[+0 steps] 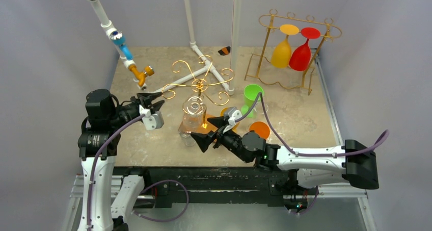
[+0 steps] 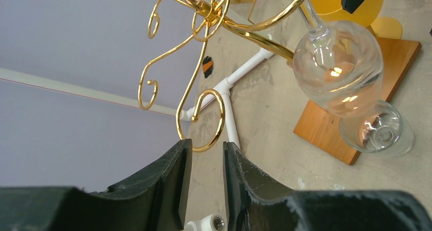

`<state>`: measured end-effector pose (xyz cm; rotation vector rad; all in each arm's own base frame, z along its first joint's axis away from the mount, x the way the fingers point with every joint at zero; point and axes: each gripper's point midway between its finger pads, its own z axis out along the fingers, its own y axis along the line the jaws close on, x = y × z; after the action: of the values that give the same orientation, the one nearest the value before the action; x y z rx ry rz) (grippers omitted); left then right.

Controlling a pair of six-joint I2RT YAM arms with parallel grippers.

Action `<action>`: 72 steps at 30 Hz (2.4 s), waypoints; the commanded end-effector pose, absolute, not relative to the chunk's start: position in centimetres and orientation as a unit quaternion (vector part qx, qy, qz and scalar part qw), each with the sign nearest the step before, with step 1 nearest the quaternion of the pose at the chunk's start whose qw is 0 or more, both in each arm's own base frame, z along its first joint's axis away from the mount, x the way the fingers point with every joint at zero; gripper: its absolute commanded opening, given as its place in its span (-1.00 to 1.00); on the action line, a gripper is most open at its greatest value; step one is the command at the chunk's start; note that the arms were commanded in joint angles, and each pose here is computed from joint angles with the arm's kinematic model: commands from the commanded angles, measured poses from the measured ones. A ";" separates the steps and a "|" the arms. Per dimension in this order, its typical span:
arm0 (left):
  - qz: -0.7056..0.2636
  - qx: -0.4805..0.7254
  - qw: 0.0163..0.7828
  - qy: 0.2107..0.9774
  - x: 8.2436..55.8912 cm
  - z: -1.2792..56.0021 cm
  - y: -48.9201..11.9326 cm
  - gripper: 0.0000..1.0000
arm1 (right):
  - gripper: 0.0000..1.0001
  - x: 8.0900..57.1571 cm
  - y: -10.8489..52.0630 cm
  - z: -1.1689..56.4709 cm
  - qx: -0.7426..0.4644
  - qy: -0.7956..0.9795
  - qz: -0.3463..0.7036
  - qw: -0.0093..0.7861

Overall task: Place the wine glass upside down on the wine glass rack
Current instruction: Turn the wine glass upside down at the wine rack.

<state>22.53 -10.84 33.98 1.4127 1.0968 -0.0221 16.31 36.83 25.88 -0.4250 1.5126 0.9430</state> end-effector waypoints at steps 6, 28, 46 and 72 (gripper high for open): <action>0.006 0.623 0.641 0.449 22.3 35.7 -11.1 -0.35 | 0.98 15.6 34.7 28.8 -0.168 0.651 0.423 0.607; -0.023 0.532 0.651 0.542 20.2 38.6 -10.0 0.83 | 0.79 15.4 19.1 28.3 0.010 0.840 0.228 0.492; -0.088 0.469 0.664 0.576 19.4 40.0 -10.6 0.78 | 0.49 17.4 27.8 25.7 -0.108 0.833 0.209 0.502; -0.002 0.635 0.626 0.453 23.4 33.7 -11.0 0.28 | -0.07 20.8 23.7 22.1 0.036 0.867 0.192 0.459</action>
<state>23.19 -10.28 33.19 1.3940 1.1803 -0.0379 20.06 24.47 20.80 -0.0333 2.1610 0.4539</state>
